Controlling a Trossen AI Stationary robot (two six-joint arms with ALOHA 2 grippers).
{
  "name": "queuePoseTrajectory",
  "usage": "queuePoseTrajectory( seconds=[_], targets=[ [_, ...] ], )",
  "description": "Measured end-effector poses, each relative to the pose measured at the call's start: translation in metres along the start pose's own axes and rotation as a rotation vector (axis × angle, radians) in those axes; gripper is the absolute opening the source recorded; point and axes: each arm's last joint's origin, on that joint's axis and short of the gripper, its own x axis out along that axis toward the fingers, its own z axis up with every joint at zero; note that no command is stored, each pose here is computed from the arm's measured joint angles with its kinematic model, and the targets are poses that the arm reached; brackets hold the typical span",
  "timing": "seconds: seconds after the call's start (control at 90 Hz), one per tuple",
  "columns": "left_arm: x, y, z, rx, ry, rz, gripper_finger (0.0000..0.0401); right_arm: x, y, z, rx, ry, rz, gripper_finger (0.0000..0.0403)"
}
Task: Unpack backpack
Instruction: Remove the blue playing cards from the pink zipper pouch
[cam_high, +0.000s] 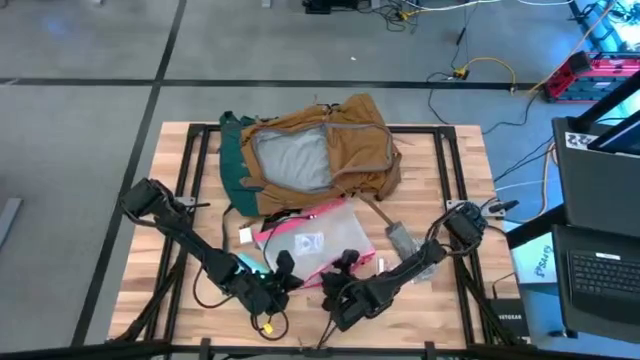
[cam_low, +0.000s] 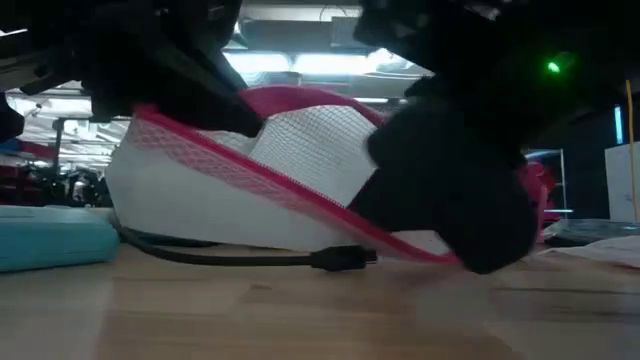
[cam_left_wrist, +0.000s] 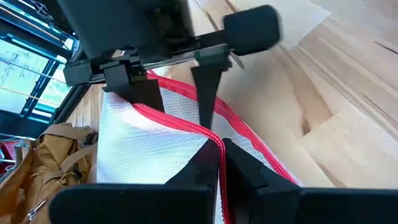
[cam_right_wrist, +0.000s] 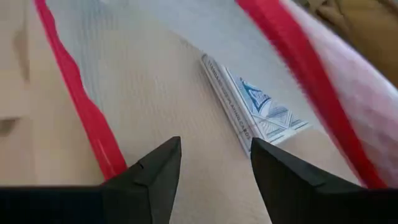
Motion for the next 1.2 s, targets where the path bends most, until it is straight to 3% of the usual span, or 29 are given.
queuePoseTrajectory(
  seconds=[0.233,0.4,0.767,0.922,1.2],
  targets=[
    [0.000,0.000,0.000,0.002,0.002,0.000,0.0000,-0.009,-0.040,-0.018,0.090,-0.070,0.050,0.0182],
    [0.001,0.001,-0.001,0.001,0.005,0.010,0.0000,0.002,-0.070,-0.033,0.252,-0.139,0.132,0.0182],
    [0.002,0.002,-0.001,0.009,-0.003,0.007,0.0000,0.019,-0.083,-0.028,0.371,-0.299,0.339,0.0182],
    [0.002,0.004,0.003,0.017,-0.031,0.023,0.0000,0.020,-0.082,-0.026,0.343,-0.281,0.309,0.0182],
    [0.002,0.006,0.004,0.041,-0.030,0.062,0.0018,0.025,-0.090,-0.041,0.379,-0.205,0.036,0.0182]
  ],
)
